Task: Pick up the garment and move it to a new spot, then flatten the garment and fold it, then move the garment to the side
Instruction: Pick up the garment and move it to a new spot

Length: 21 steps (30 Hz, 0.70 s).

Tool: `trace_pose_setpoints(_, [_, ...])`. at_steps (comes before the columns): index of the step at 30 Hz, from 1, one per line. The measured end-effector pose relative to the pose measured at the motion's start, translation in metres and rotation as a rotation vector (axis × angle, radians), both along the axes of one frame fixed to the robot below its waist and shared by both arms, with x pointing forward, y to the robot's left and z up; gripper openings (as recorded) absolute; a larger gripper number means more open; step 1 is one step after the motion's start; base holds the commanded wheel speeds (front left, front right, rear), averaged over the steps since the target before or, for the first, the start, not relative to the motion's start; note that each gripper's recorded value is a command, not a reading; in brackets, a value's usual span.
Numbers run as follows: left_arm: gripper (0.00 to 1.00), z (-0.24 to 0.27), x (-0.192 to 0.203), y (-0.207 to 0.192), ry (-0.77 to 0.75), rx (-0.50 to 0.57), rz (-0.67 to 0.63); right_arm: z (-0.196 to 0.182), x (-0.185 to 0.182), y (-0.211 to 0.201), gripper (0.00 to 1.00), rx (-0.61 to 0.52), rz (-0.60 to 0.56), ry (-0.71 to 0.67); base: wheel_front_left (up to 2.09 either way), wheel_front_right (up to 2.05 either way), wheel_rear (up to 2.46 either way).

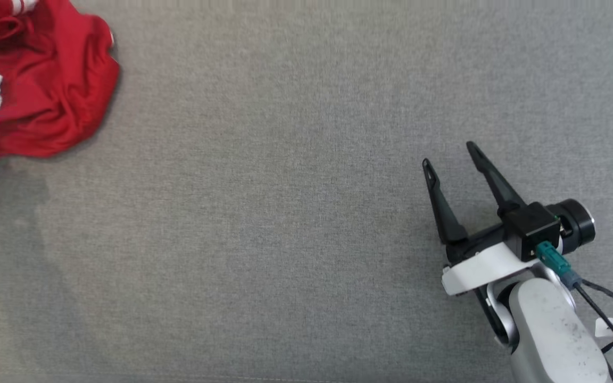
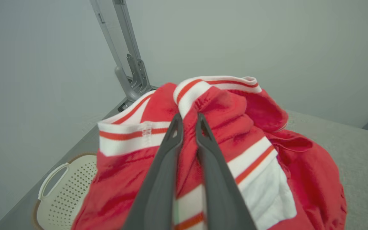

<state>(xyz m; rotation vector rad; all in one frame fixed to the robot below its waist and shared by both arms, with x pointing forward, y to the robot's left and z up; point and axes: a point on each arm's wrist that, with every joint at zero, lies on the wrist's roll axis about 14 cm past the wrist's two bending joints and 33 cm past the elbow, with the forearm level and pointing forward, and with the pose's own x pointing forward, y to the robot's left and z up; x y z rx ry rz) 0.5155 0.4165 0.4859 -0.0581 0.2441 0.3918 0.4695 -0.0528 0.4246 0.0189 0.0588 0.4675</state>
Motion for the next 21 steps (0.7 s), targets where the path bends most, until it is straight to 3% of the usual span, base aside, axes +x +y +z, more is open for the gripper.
trace_pose_setpoints(5, [0.00, 0.092, 0.009, -0.015, -0.162, 0.093, -0.099, 0.028, -0.011, 0.001, 1.00, 0.026, -0.011, -0.046, 0.00, 0.00, 0.00])
trace_pose_setpoints(11, [0.00, 0.166, 0.006, -0.093, -0.319, 0.096, -0.326, 0.049, -0.025, -0.010, 1.00, 0.039, -0.051, -0.080, 0.00, 0.00, 0.00])
trace_pose_setpoints(21, [0.00, 0.194, -0.020, -0.238, -0.381, 0.034, -0.687, 0.062, -0.045, -0.057, 1.00, 0.041, -0.190, -0.094, 0.00, 0.00, 0.00])
